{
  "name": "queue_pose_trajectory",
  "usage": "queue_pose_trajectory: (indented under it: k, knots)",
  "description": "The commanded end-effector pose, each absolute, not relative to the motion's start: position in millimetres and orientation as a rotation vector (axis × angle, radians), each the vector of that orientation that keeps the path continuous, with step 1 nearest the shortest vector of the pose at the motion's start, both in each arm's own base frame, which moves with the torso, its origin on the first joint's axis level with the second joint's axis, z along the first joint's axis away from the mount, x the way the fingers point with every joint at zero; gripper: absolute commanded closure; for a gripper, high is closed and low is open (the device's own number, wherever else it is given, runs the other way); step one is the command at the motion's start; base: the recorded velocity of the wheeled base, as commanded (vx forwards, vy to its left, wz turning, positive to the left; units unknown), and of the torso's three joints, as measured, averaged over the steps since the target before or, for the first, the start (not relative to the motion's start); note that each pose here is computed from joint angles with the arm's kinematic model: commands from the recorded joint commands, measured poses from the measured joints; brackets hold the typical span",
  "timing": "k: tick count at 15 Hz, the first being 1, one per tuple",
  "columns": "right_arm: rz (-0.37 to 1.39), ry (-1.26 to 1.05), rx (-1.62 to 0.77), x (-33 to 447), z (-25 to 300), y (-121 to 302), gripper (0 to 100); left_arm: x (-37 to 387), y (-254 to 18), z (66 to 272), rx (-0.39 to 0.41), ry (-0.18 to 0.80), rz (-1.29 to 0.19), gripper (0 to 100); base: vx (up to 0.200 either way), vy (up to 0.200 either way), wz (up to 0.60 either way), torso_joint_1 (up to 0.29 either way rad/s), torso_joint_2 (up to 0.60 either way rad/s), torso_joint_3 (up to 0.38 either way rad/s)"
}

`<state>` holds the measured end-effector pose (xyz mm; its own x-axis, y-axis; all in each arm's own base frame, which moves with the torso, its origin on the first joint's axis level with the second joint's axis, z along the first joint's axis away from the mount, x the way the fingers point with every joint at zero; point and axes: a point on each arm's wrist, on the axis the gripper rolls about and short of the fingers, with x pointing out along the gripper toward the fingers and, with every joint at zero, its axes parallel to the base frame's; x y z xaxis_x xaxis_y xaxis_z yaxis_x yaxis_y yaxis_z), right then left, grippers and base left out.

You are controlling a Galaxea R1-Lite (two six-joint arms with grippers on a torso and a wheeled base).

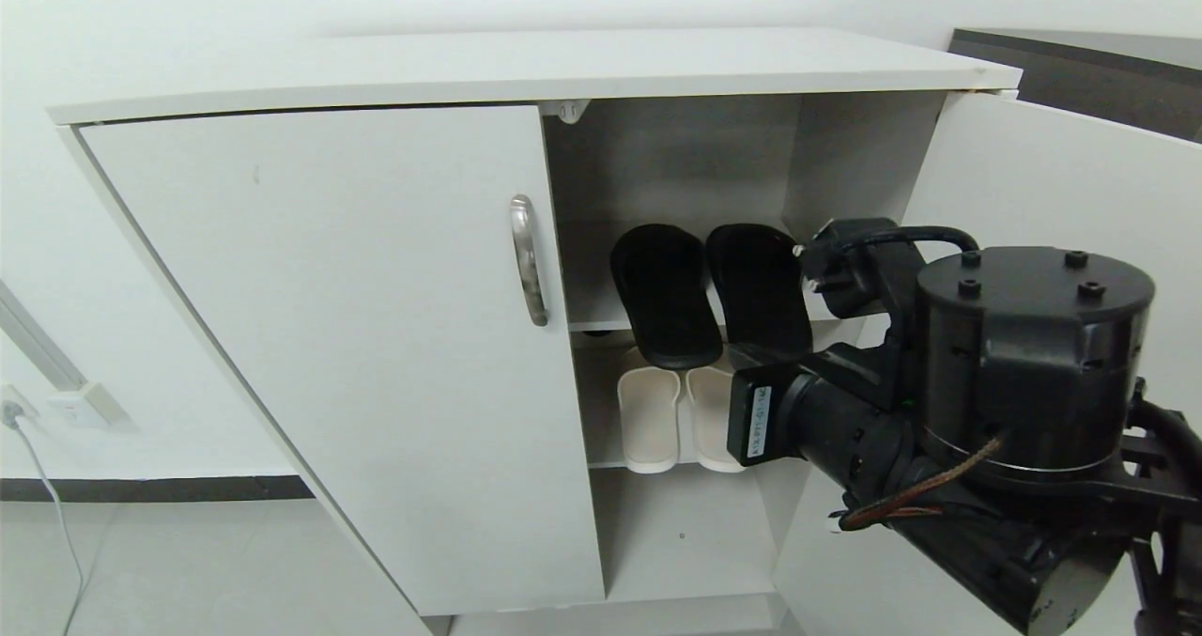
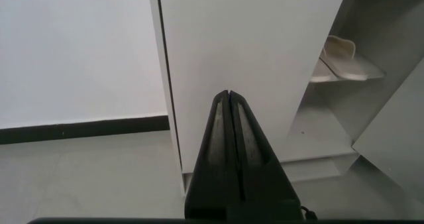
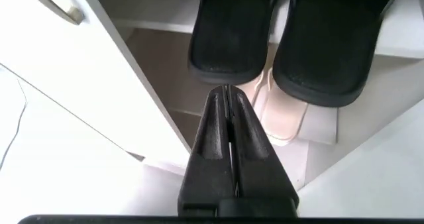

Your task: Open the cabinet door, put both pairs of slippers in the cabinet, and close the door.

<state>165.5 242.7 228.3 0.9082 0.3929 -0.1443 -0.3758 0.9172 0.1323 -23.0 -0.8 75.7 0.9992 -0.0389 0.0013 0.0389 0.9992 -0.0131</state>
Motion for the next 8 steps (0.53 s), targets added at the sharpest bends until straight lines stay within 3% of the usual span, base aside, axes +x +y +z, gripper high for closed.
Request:
queue_pose_trajectory:
  k: [1, 5, 8]
  knots:
    - [0.405, 0.184, 0.088, 164.6, 222.6, 246.3, 100, -22.9, -0.8, 75.7, -0.014, 0.0, -0.04, 100, 0.0, 0.0, 0.0, 0.0, 0.0, 0.0]
    - [0.404, 0.2, 0.071, 166.0, 214.8, 250.4, 100, -22.9, -0.8, 75.7, -0.012, 0.0, -0.04, 100, 0.0, 0.0, 0.0, 0.0, 0.0, 0.0]
    - [0.403, 0.205, 0.067, 166.7, 212.9, 251.6, 100, -22.9, -0.8, 75.7, -0.012, 0.0, -0.04, 100, -0.2, 0.0, 0.0, 0.001, 0.0, 0.004]
